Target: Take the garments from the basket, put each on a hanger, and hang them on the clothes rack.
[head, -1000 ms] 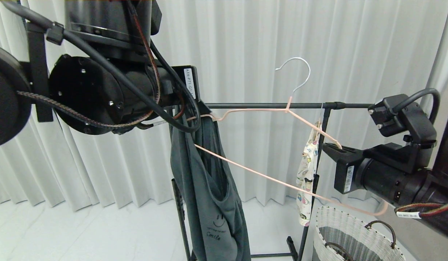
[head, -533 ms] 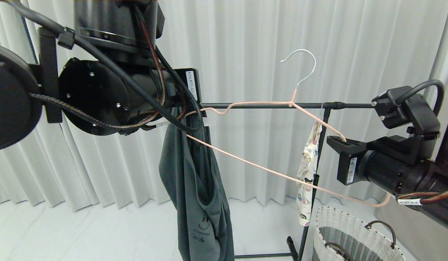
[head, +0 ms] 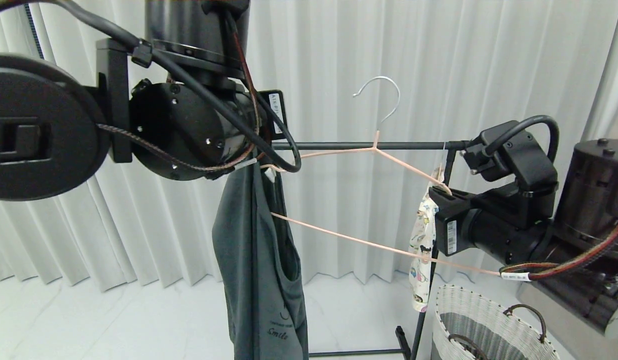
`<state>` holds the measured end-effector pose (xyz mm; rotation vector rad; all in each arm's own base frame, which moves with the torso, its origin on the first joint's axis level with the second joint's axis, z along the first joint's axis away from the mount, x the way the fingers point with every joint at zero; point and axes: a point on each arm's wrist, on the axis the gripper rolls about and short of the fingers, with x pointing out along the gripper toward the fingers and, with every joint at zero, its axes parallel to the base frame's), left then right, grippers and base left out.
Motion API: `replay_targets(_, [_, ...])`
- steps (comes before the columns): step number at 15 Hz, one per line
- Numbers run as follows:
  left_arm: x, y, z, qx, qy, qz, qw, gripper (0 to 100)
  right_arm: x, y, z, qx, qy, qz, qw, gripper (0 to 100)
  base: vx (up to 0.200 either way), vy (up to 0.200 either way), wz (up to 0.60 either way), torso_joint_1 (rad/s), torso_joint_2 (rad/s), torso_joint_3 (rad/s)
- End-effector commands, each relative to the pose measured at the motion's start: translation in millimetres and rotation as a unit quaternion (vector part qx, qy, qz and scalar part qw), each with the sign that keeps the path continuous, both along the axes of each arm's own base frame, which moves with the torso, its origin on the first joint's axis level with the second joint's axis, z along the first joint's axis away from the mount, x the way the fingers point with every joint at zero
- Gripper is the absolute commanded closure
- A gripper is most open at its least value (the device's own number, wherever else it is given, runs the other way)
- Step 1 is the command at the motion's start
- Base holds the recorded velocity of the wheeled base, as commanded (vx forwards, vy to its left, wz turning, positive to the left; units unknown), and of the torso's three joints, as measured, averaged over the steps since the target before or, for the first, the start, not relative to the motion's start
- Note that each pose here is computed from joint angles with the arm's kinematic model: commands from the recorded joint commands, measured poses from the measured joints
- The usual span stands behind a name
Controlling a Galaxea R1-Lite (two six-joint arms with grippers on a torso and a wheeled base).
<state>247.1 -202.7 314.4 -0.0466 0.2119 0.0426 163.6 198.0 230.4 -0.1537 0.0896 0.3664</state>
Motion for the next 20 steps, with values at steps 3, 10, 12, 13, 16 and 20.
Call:
replay_targets(3, [7, -11, -8, -0.005, 0.007, -0.002, 1.0, 100, 3, 29, -11, 0.001, -0.002, 0.011, 0.9999, 100, 0.0, 0.0, 0.0, 0.0, 0.0, 0.0])
replay_targets(10, [-2, -20, 5, -0.042, -0.009, -0.017, 0.9989, 100, 4, 74, -19, 0.047, 0.013, 0.043, 0.9979, 100, 0.0, 0.0, 0.0, 0.0, 0.0, 0.0])
replay_targets(12, [-4, -20, 8, -0.051, -0.013, -0.019, 0.9984, 100, 2, 81, -22, 0.068, 0.025, 0.048, 0.9962, 100, 0.0, 0.0, 0.0, 0.0, 0.0, 0.0])
replay_targets(13, [-5, -22, 9, -0.053, -0.014, -0.022, 0.9983, 100, 0, 84, -23, 0.079, 0.032, 0.051, 0.9951, 100, 0.0, 0.0, 0.0, 0.0, 0.0, 0.0])
replay_targets(16, [-8, -22, 16, -0.067, -0.023, -0.025, 0.9972, 100, -11, 92, -25, 0.123, 0.058, 0.063, 0.9887, 100, 0.0, 0.0, 0.0, 0.0, 0.0, 0.0])
replay_targets(20, [-12, -26, 19, -0.071, -0.026, -0.033, 0.9966, 100, -16, 102, -13, 0.182, 0.089, 0.067, 0.9769, 100, 0.0, 0.0, 0.0, 0.0, 0.0, 0.0])
